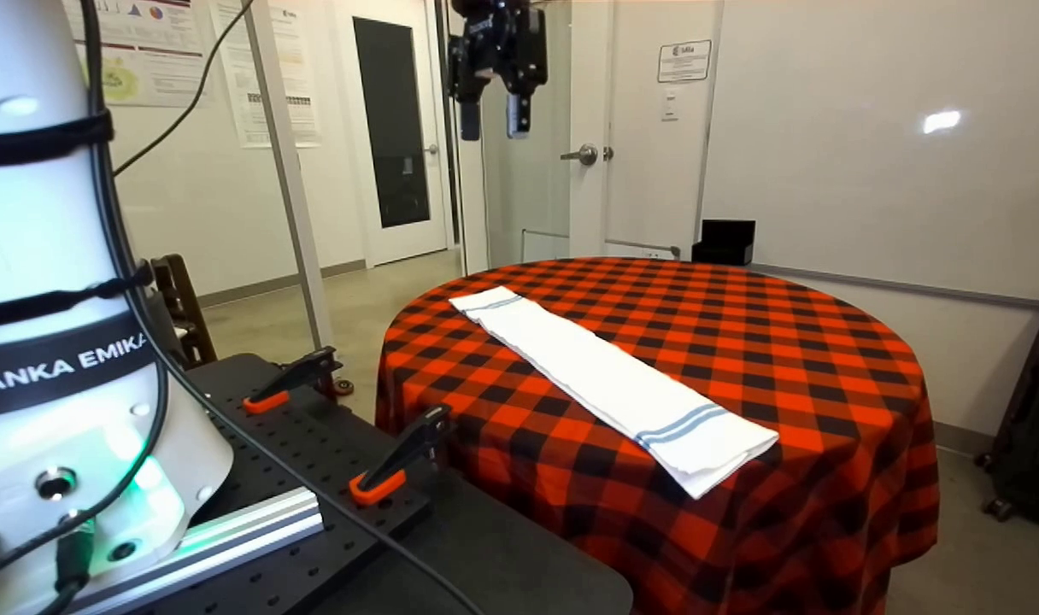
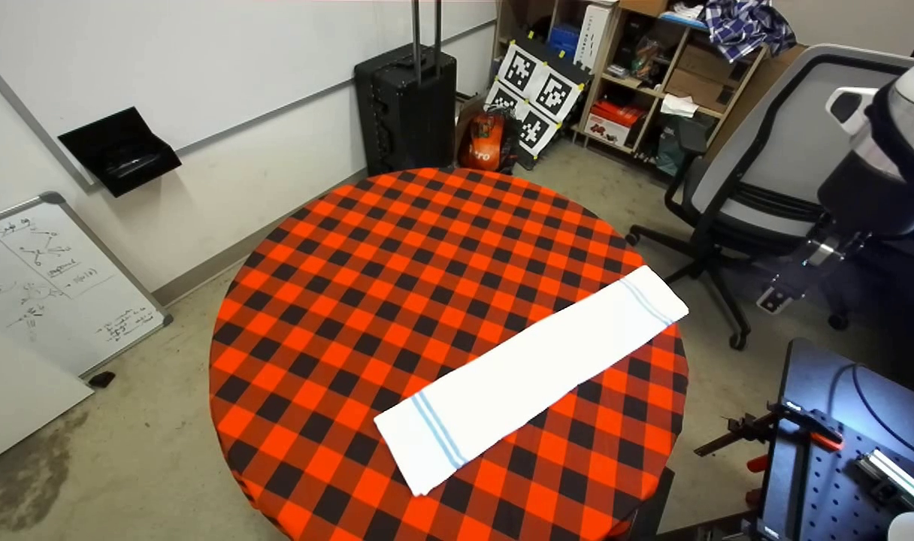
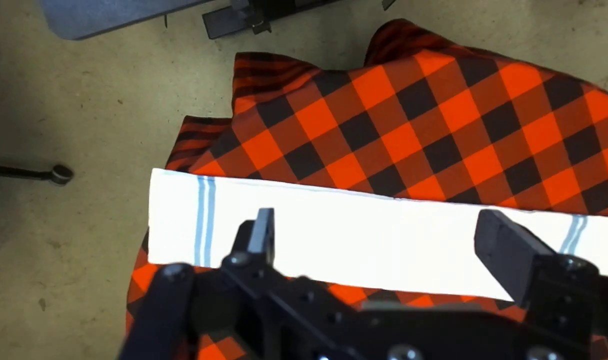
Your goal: Fold the towel on the table
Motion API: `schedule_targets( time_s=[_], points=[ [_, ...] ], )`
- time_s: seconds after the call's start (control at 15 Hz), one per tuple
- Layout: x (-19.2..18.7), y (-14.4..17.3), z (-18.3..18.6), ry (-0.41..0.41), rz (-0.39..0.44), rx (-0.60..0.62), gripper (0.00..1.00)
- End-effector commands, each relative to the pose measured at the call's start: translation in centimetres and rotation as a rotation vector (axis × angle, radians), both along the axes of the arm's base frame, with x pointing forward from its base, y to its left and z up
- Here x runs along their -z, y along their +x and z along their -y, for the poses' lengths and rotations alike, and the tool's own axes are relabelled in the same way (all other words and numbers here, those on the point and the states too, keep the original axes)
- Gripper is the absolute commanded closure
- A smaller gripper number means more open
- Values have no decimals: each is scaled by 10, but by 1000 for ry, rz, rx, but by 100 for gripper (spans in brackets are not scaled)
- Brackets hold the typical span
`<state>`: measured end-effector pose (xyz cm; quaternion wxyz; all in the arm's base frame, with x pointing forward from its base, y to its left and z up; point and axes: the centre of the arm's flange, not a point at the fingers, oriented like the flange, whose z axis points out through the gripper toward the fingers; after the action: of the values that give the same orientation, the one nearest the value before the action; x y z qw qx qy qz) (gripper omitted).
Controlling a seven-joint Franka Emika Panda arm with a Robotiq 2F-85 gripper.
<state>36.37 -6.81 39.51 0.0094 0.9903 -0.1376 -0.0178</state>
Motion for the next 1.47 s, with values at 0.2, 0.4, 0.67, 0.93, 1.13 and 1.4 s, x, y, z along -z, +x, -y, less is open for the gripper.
schedule_targets(
  time_s=[0.2, 0.4, 0.67, 0.93, 1.13, 1.4],
  points=[
    [29, 36, 75, 77, 41, 208, 0],
    [47, 34, 112, 79, 59, 287, 0],
    [75, 27, 165, 45, 48, 384, 0],
    [91, 23, 198, 50, 32, 397, 0],
    [109, 24, 214, 72, 13, 384, 0],
    [142, 29, 227, 141, -26, 395, 0]
  ],
)
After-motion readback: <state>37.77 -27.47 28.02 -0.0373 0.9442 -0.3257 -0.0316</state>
